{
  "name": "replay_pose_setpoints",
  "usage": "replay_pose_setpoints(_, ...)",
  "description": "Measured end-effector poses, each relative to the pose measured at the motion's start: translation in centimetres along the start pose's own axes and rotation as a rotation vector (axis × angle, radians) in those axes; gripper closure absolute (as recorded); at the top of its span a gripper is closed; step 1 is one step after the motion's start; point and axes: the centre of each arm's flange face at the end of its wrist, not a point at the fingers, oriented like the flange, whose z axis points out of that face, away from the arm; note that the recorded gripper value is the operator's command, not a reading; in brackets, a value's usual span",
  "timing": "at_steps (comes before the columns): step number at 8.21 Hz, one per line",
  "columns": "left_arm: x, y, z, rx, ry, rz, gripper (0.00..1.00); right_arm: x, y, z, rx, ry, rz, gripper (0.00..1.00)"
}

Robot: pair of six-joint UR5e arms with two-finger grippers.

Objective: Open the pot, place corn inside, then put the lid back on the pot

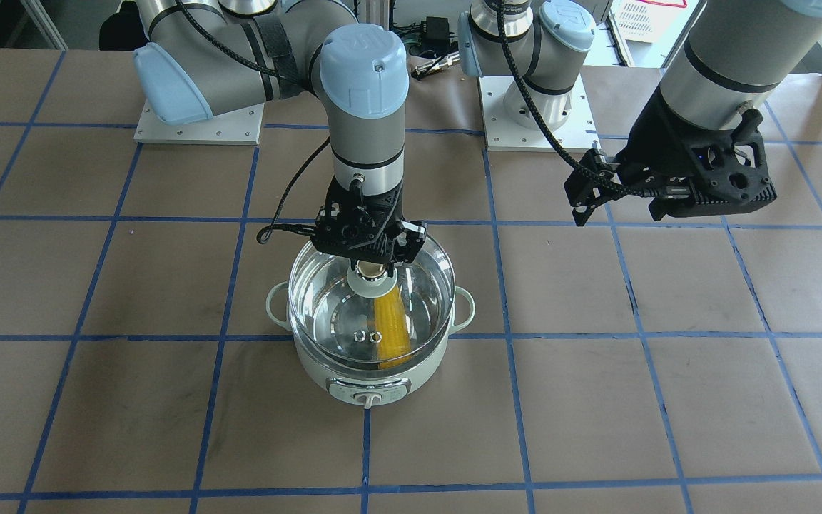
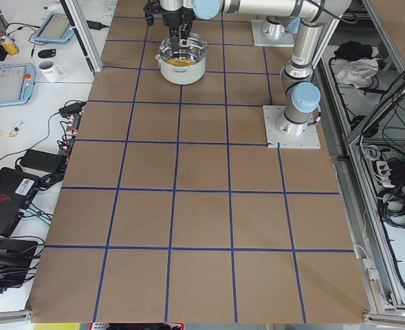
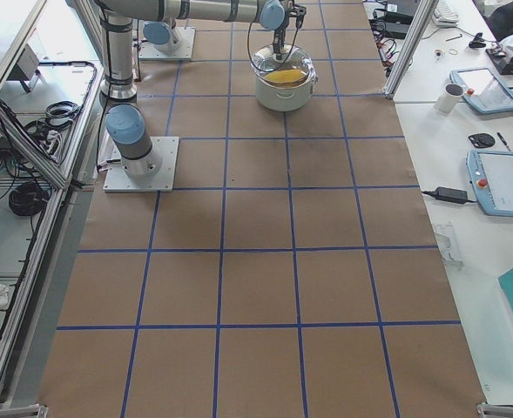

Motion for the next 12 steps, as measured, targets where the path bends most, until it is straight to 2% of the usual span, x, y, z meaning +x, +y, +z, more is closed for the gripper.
replay_pose_setpoints(12,0.01,0.13,0.03,0.002,0.0,0.013,0.0,-0.33,-0.2,1.08,0.0,0.008,-0.014,0.74)
